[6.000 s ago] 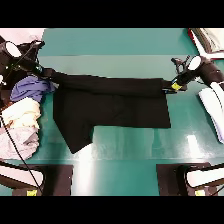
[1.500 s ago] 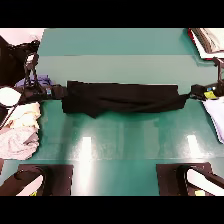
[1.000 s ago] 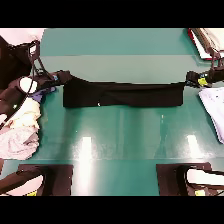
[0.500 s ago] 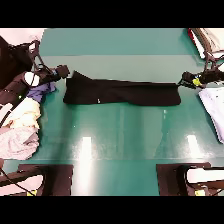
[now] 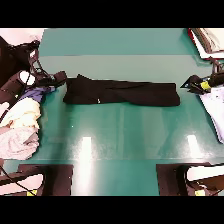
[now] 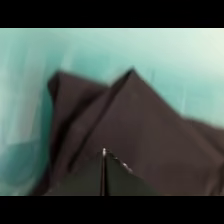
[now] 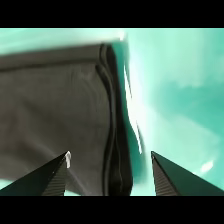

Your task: Fold the shirts.

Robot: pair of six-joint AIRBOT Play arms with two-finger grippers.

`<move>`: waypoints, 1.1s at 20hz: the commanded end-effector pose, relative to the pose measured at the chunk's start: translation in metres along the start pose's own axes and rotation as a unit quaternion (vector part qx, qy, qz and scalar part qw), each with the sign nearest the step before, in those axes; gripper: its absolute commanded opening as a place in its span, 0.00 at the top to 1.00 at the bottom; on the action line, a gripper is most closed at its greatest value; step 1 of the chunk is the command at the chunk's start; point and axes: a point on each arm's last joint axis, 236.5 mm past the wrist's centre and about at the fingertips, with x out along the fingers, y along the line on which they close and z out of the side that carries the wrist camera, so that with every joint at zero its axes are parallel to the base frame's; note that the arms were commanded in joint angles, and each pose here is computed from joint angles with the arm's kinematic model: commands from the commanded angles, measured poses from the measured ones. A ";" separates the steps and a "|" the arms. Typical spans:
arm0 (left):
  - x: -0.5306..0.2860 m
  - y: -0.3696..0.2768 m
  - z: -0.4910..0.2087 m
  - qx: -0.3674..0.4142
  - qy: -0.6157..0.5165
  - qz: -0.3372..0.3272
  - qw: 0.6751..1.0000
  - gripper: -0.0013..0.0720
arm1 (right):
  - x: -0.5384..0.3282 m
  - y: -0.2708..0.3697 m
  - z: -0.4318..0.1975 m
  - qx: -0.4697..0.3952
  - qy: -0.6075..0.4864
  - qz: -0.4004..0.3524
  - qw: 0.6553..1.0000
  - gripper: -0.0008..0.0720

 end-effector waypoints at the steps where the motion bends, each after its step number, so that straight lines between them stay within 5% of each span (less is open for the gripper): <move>1: -0.001 -0.004 -0.026 0.017 0.055 -0.010 0.998 0.95 | 0.014 0.004 -0.011 0.048 0.044 0.103 0.993 0.17; 11: -0.009 -0.049 -0.049 0.041 0.099 -0.106 0.989 0.95 | 0.074 0.037 -0.032 0.028 0.109 0.150 0.982 0.40; 13: -0.008 -0.065 -0.057 0.069 0.100 -0.116 0.986 0.95 | 0.075 0.045 -0.030 -0.004 0.099 0.150 0.984 0.88; 14: -0.007 -0.078 -0.060 0.086 0.099 -0.122 0.984 0.95 | 0.071 0.050 -0.027 -0.019 0.090 0.149 0.985 0.96; 22: 0.013 -0.209 -0.058 0.205 0.086 -0.199 0.954 0.95 | -0.042 0.167 0.016 -0.086 -0.057 0.258 0.961 0.96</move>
